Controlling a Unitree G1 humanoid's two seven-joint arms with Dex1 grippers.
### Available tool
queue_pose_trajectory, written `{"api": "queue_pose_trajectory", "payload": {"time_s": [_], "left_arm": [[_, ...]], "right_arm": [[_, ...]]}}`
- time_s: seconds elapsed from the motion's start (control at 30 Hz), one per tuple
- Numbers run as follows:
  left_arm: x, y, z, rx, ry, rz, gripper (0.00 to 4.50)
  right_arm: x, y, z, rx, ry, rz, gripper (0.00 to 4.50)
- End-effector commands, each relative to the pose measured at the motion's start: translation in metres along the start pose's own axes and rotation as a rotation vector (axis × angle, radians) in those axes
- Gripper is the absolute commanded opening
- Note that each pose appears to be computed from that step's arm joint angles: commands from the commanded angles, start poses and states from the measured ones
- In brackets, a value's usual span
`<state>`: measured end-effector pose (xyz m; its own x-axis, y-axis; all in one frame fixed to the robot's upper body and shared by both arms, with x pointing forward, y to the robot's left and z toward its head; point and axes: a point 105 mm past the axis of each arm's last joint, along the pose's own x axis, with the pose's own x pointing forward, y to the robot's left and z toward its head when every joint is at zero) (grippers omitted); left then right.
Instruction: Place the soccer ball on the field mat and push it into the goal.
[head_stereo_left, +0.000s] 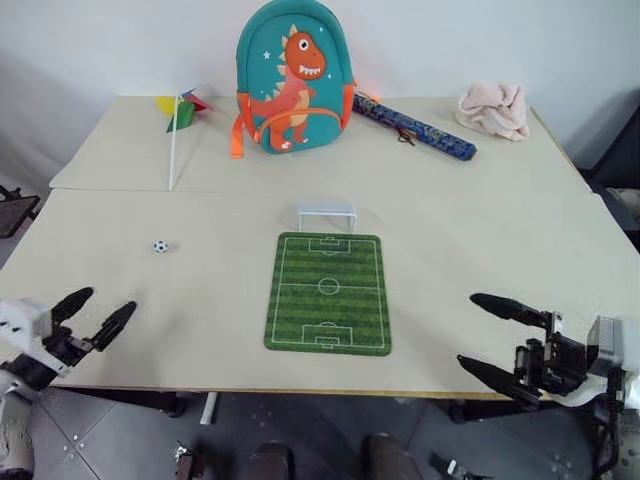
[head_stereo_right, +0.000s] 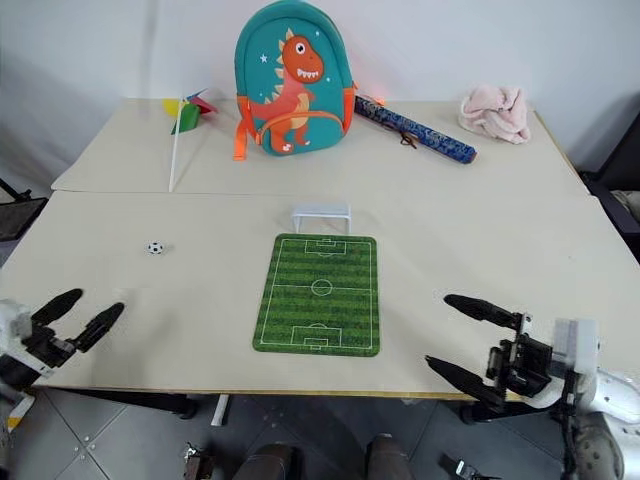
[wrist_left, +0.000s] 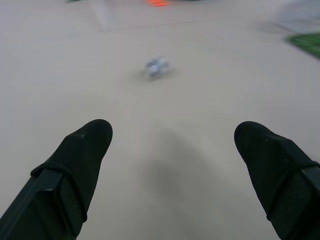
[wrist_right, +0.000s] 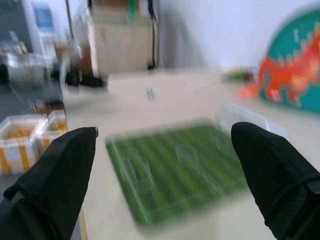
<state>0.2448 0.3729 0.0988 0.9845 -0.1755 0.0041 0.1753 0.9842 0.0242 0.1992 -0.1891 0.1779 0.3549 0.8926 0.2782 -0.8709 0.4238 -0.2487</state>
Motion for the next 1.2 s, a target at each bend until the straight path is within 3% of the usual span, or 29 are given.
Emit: {"api": "queue_pose_trajectory", "payload": {"time_s": [0.03, 0.2, 0.3, 0.47, 0.6, 0.7, 0.9, 1.0, 1.2], "left_arm": [[-0.008, -0.001, 0.002, -0.014, -0.024, 0.035, 4.48], [0.008, -0.008, 0.013, -0.009, -0.066, 0.035, 4.48], [0.039, -0.013, 0.041, -0.011, -0.136, 0.034, 4.48], [0.086, -0.020, 0.061, 0.031, -0.095, 0.063, 4.48], [0.121, -0.030, 0.061, 0.095, -0.013, 0.027, 4.48], [0.142, -0.020, 0.050, 0.119, 0.085, 0.066, 4.48], [0.151, -0.008, 0.045, 0.166, 0.141, 0.085, 4.48], [0.152, -0.012, 0.038, 0.140, 0.165, 0.051, 4.00], [0.152, -0.016, 0.028, 0.126, 0.196, 0.017, 2.27]], "right_arm": [[0.005, 0.002, 0.010, -0.033, -0.040, -0.012, 4.50], [-0.006, 0.004, 0.000, -0.032, 0.027, 0.017, 4.50], [-0.011, 0.001, -0.002, -0.031, 0.053, 0.032, 4.50], [-0.018, 0.000, -0.007, -0.016, 0.078, 0.039, 4.50], [-0.020, 0.001, -0.011, -0.006, 0.084, 0.043, 4.50], [-0.017, 0.002, -0.010, -0.008, 0.077, 0.040, 4.50], [-0.019, 0.004, -0.007, -0.017, 0.077, 0.006, 4.50], [-0.022, 0.007, -0.007, -0.019, 0.081, -0.013, 4.50], [-0.020, 0.008, -0.008, -0.023, 0.077, -0.025, 4.50]]}}
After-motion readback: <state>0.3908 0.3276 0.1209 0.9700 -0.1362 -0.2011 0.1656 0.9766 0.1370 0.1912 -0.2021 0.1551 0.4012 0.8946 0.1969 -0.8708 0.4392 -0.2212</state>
